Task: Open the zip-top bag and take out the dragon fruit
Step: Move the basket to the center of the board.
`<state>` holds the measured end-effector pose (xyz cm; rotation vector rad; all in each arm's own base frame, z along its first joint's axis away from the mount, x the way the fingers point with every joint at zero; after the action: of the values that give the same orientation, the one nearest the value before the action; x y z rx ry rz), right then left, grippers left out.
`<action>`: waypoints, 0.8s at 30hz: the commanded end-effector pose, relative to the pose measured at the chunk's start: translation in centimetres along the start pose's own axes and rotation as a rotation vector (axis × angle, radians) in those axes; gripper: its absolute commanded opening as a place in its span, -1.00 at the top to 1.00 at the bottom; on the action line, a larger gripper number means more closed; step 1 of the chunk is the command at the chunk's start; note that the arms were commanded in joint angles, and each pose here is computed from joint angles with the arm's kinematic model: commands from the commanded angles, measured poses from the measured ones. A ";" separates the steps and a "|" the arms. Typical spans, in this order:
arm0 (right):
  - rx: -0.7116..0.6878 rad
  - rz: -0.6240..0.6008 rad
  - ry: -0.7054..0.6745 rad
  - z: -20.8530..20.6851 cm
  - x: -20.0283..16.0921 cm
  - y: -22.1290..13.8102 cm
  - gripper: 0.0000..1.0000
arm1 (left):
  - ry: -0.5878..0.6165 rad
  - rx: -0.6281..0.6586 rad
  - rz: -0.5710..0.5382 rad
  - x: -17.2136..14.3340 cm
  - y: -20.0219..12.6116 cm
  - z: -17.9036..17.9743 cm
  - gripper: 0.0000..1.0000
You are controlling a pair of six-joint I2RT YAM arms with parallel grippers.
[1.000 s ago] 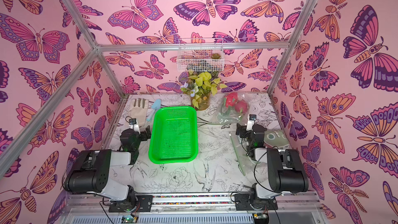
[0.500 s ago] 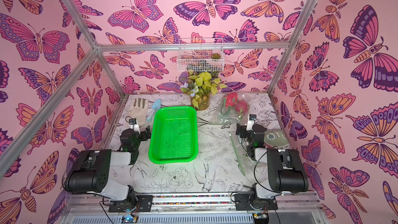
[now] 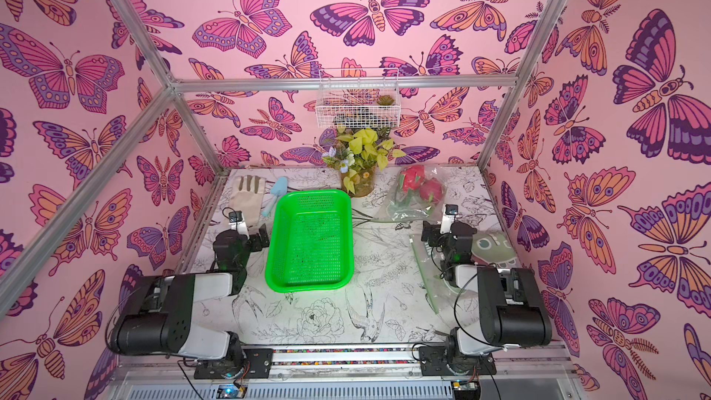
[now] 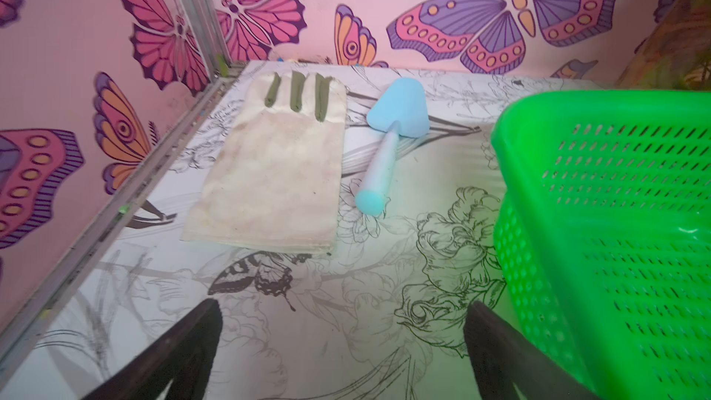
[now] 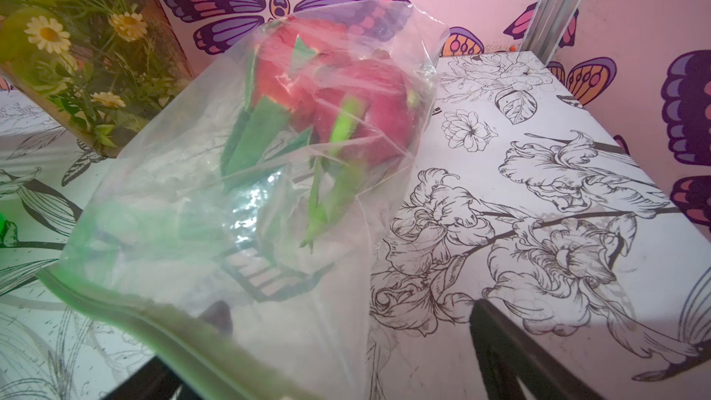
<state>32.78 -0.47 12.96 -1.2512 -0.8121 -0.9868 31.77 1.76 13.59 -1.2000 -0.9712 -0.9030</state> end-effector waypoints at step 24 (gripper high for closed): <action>-0.011 0.295 0.535 2.7 10.0 -5.4 -0.92 | -0.309 -0.377 0.640 2.9 -7.0 -7.4 -0.74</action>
<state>32.54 0.28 26.07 -0.9980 -0.3224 -1.0680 28.34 -5.74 19.99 -1.7789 -0.7114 -0.4805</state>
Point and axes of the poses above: each gripper's point midway between its finger pads, its own y axis out along the fingers, its own z axis along the line the jaws close on, x = y × z, the point moved 7 cm from there along -y, back along the fingers, and after that the axes turned 5 degrees about y, right-handed, at the moved point
